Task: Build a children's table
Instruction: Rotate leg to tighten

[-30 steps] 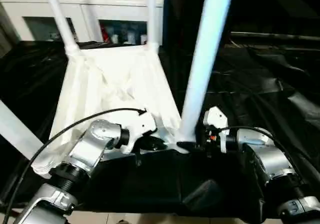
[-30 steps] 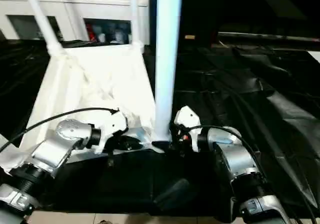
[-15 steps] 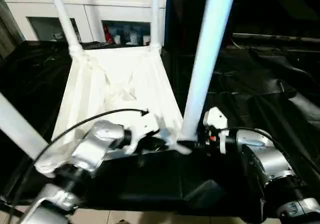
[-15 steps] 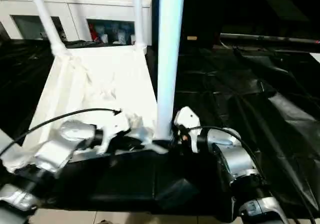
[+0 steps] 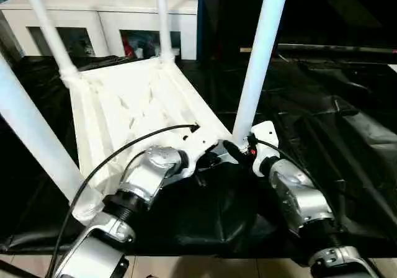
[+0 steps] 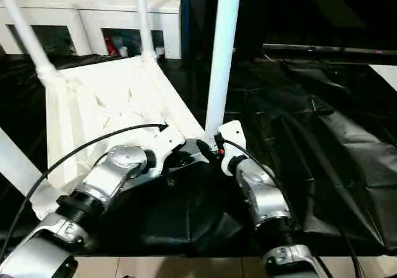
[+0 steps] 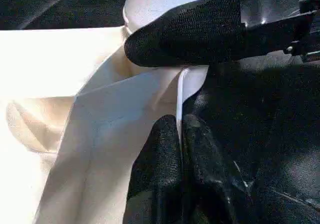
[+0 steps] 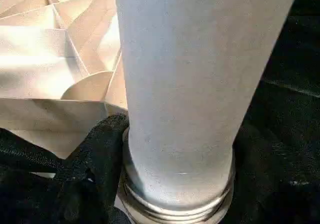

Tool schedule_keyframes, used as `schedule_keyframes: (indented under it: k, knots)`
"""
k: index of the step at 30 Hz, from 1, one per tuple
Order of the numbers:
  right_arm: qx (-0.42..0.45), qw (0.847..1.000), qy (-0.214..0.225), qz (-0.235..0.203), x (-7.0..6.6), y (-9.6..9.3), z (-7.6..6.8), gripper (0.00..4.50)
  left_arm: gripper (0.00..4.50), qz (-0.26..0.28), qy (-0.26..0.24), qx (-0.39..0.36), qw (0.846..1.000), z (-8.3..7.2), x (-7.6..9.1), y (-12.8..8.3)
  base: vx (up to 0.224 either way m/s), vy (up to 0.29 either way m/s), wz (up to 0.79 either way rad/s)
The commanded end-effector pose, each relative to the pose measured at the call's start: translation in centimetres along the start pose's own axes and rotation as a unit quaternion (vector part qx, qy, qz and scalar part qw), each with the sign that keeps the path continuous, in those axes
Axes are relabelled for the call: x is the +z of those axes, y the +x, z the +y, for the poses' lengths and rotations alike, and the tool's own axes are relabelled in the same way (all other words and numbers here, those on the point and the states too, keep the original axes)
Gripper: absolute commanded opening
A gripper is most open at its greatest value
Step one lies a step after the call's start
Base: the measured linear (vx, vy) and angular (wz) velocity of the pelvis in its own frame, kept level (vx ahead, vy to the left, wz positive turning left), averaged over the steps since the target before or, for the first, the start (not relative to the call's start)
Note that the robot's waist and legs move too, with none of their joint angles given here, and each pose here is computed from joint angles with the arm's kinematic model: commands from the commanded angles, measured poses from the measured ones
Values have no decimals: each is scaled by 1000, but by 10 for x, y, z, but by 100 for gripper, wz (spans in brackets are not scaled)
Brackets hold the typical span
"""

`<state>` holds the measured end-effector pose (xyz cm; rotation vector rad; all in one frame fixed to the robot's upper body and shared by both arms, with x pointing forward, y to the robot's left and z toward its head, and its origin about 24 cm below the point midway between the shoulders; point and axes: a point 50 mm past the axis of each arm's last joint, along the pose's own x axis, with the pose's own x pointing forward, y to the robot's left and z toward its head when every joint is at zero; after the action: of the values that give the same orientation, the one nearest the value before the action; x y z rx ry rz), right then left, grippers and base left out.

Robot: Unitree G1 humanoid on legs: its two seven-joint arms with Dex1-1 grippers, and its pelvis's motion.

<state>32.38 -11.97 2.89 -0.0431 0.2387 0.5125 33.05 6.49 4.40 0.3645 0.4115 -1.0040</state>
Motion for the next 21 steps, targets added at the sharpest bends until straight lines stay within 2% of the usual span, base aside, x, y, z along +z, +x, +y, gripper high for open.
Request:
schedule_keyframes:
  k: [1,4,5,6,7,9,11,14,21]
  knots:
    - [52,999,9,2,-5,4,20,342,0,-9,2,42,999,11,4,-3,0,0,0]
    - [75,997,0,-5,1,1,14,348,0,-12,12,17,1000,9,1,-7,0,0,0]
    - [81,997,-4,-5,2,0,13,363,0,-13,15,10,1000,8,1,-8,0,0,0]
    - [113,993,-30,0,5,-5,7,383,0,-12,21,-12,1000,7,-3,-12,0,0,0]
    - [118,992,-33,0,5,-5,6,383,0,-11,22,-16,1000,7,-4,-13,0,0,0]
    - [159,986,-55,6,7,-12,2,387,0,-7,29,-42,999,5,-8,-18,0,0,0]
    - [206,975,-77,9,10,-21,-6,387,0,-19,52,-111,992,-3,-12,-28,0,0,0]
    - [237,966,-99,10,13,-29,-11,387,0,-15,56,-149,987,-7,-17,-36,0,0,0]
    - [287,952,-105,18,17,-38,-17,387,0,-7,41,-191,981,-8,-23,-50,0,0,0]
